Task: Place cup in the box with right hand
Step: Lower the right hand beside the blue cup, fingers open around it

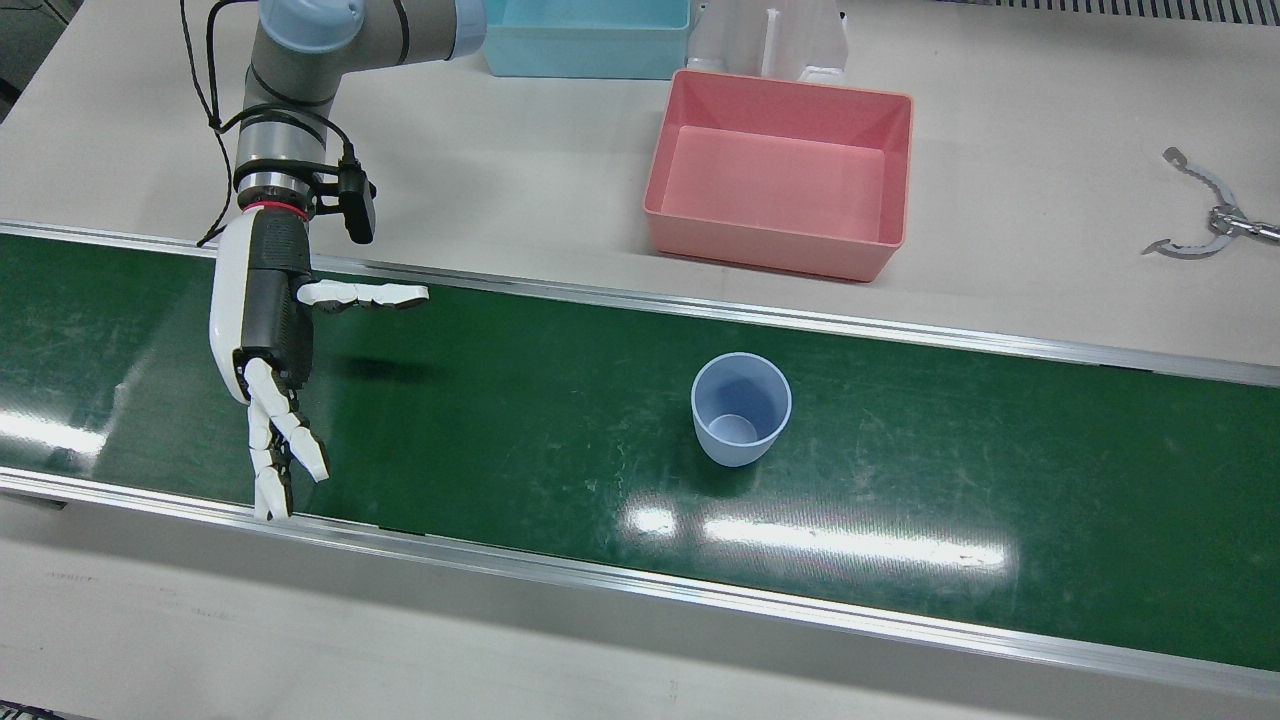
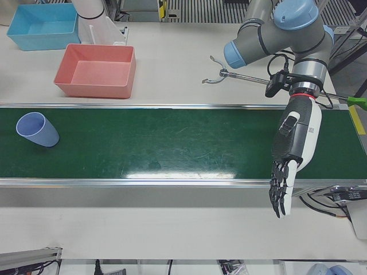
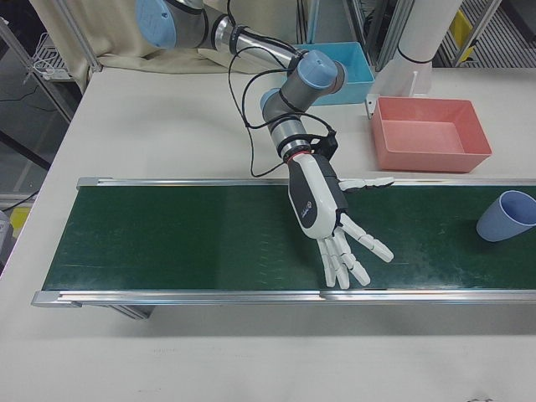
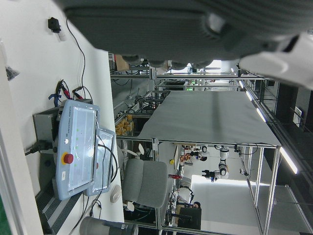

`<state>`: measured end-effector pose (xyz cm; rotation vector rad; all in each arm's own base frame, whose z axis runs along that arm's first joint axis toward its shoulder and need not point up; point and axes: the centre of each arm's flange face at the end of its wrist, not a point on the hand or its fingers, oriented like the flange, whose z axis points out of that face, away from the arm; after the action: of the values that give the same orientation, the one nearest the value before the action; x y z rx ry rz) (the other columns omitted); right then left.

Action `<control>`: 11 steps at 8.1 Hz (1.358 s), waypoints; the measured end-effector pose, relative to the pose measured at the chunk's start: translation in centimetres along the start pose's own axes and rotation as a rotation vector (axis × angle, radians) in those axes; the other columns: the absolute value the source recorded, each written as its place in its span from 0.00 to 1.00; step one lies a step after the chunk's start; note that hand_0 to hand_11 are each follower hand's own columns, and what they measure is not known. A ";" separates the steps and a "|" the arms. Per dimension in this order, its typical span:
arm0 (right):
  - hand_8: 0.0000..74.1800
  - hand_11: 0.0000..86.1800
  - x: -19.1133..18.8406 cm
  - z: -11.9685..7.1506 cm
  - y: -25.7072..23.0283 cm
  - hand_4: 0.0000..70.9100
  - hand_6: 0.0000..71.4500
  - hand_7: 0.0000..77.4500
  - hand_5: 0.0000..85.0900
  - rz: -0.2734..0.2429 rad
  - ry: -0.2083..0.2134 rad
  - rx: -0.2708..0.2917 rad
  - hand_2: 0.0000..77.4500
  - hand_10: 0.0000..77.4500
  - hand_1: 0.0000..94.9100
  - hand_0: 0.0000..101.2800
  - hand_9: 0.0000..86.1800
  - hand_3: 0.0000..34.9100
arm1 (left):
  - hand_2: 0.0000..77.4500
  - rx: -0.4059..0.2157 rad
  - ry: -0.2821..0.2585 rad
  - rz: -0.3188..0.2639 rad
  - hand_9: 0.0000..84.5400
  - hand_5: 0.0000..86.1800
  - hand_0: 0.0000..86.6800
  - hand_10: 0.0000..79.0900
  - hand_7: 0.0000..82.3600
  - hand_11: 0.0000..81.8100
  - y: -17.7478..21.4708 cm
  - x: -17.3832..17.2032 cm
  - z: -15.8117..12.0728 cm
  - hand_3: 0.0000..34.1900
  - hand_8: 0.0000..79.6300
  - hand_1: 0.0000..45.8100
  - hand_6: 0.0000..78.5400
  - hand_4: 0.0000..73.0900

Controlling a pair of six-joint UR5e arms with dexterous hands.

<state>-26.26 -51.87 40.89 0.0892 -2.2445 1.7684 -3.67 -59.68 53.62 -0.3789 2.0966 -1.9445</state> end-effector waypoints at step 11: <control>0.03 0.01 2.6 -0.7 0.5 0.01 0.05 0.17 0.06 0.002 0.000 0.000 0.04 0.01 0.20 0.49 0.08 0.32 | 0.01 0.000 0.000 0.000 0.00 0.00 0.00 0.00 0.00 0.00 0.0 0.0 0.0 0.00 0.00 0.01 0.00 0.00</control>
<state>-28.78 -50.77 41.21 0.0875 -2.2451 1.7700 -3.69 -59.69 53.65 -0.3788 2.0966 -1.9451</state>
